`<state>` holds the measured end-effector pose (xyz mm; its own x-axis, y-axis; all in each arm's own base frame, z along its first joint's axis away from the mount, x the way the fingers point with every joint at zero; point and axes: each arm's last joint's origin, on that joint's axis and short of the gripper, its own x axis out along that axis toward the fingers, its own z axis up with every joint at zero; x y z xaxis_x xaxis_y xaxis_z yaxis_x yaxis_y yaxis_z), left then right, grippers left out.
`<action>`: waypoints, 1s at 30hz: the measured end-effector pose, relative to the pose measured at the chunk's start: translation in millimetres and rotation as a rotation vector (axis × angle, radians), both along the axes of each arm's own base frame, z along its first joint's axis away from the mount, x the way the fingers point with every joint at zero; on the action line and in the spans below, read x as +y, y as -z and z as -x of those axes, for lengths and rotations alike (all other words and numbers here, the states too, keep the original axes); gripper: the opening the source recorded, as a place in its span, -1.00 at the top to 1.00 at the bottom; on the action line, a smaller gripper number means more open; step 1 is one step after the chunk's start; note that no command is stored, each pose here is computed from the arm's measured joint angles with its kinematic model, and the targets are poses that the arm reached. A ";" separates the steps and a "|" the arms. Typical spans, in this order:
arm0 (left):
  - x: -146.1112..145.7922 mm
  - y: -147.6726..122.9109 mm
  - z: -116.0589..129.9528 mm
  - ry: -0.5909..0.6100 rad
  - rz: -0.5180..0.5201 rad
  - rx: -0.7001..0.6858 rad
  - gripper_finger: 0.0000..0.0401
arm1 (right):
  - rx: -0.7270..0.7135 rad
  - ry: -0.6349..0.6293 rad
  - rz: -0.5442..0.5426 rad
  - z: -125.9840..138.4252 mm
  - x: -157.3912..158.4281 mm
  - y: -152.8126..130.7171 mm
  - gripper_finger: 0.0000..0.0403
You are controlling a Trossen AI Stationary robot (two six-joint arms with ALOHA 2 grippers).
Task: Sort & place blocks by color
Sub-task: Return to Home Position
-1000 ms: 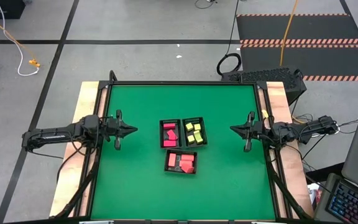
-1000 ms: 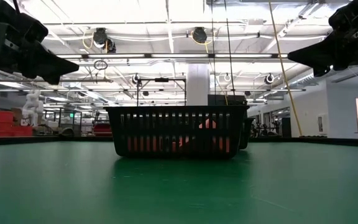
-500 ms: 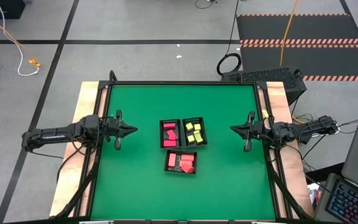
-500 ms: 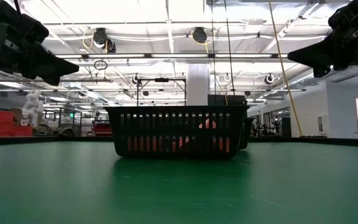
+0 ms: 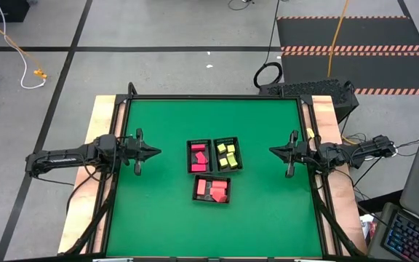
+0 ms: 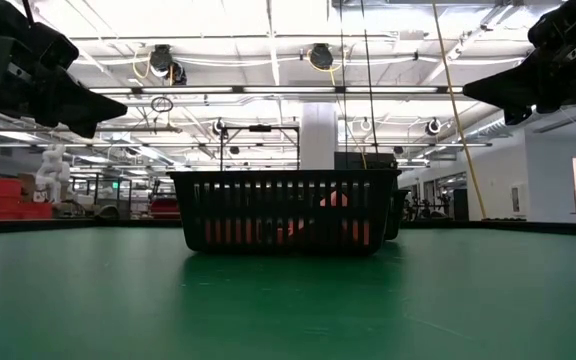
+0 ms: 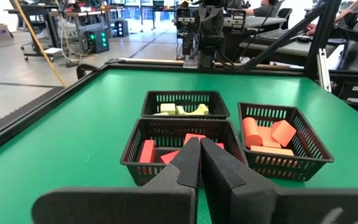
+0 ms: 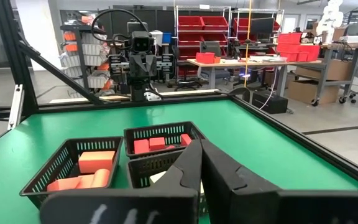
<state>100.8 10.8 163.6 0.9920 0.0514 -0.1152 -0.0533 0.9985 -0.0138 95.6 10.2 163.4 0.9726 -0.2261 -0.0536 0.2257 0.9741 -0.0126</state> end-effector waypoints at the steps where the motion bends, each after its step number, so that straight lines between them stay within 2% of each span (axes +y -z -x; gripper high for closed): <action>1: 0.0 0.0 0.0 0.000 -0.001 0.000 0.92 | 0.000 0.000 0.000 0.0 0.0 0.0 1.00; 30: 0.0 0.0 0.0 -0.001 0.012 -0.001 0.92 | -0.007 -0.002 -0.026 0.0 0.1 -0.1 1.00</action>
